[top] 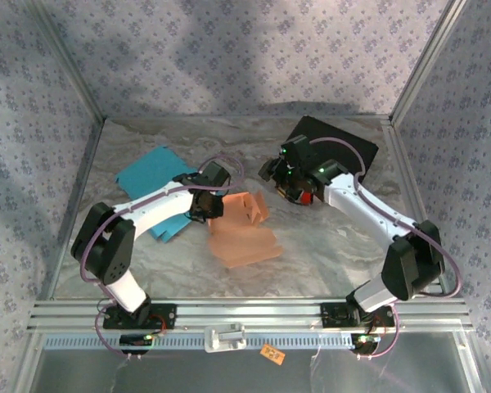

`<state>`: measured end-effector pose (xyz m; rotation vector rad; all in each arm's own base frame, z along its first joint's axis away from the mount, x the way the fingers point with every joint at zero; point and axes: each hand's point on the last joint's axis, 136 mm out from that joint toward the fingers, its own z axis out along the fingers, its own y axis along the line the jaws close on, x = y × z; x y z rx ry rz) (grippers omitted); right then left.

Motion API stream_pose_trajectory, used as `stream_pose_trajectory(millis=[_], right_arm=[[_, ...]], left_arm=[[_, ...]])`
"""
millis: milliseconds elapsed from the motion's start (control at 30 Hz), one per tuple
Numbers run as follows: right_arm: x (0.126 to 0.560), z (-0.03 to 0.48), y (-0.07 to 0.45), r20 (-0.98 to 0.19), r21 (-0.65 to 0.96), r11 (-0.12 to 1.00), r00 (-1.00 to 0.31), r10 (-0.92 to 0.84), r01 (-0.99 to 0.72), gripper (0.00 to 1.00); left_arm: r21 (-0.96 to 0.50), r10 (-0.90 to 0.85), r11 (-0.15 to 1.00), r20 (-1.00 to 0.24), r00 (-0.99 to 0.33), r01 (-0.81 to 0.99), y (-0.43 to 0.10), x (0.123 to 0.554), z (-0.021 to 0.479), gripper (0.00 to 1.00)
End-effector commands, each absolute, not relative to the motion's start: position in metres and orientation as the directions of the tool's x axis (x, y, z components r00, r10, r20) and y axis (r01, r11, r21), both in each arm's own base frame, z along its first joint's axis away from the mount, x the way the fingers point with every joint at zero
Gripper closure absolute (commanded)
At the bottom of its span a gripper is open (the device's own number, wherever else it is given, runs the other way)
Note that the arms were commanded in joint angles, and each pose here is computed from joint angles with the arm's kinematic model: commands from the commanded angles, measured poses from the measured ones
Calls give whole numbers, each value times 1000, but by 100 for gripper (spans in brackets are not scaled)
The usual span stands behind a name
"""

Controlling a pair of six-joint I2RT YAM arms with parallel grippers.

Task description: Fold the paper box

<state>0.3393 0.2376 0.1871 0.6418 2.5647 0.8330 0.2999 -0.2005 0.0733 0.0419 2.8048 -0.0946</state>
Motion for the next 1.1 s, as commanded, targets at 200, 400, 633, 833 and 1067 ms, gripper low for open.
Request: stream_pose_trajectory(millis=[200,400,633,833,1067], right_arm=[[328,152,257,-80,574,747,-886,458,335,37],[324,140,295,96,612,605,-807,582,509,35],[341,116,323,265,508,460,-640,721,728,35],[364,103,334,301,500,386,-574,761,775,38],[362,85,339,323,473,391,-568,757,790,64]], left_arm=[[-45,75,995,-286,-955,92,-197,287,41,89],[-96,46,992,-319,-947,81,-204,291,40,89],[-151,26,984,-389,-921,92,-211,299,55,89],[-169,25,981,-399,-917,100,-214,299,59,90],[-178,14,979,-435,-900,102,-216,306,60,90]])
